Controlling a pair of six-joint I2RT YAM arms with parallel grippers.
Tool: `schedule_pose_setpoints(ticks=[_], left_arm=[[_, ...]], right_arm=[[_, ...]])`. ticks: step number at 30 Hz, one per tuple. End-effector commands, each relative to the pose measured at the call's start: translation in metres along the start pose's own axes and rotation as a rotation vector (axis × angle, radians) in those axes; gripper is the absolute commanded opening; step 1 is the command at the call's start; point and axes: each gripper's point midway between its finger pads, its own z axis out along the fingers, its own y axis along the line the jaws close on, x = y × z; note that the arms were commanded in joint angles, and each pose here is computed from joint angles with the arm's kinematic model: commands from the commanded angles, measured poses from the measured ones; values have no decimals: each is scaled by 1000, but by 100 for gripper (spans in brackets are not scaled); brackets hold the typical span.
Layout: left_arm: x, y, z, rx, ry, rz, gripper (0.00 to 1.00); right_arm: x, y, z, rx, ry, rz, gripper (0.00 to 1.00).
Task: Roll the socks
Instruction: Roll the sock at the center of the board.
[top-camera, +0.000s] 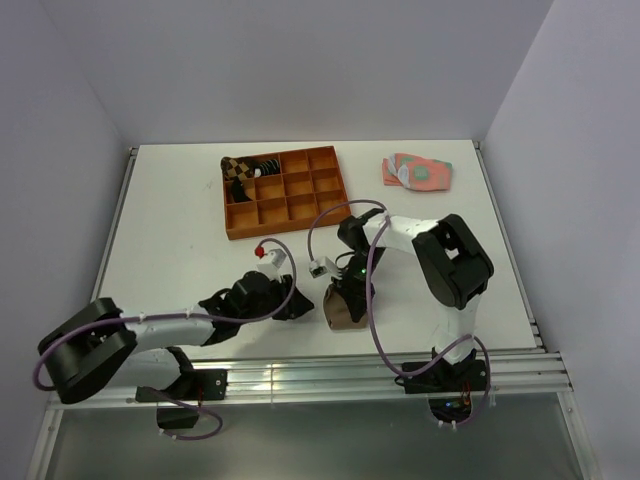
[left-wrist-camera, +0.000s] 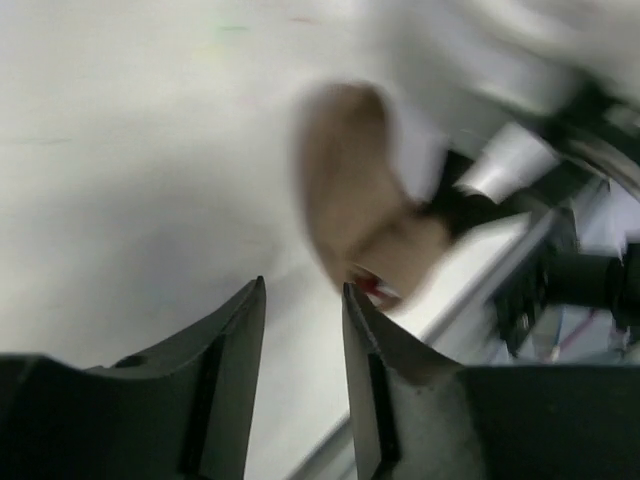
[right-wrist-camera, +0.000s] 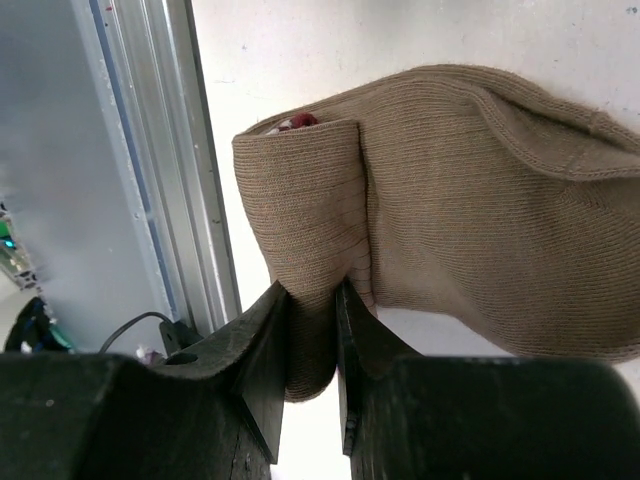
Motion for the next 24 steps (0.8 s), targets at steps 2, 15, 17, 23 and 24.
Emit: schedule_pose_setpoints(ticks=[2, 15, 17, 23, 24], left_arm=[[-19, -57, -12, 123, -139, 244, 44], [3, -100, 30, 145, -52, 590, 52], [5, -102, 34, 154, -49, 597, 52], [15, -97, 46, 160, -16, 608, 52], [18, -96, 46, 163, -10, 613, 52]], right_arm=[[0, -5, -5, 8, 27, 29, 18], [-4, -8, -4, -6, 30, 63, 18], [-4, -8, -4, -5, 29, 65, 18], [-4, -9, -4, -2, 31, 73, 19], [-4, -10, -4, -3, 31, 74, 19]])
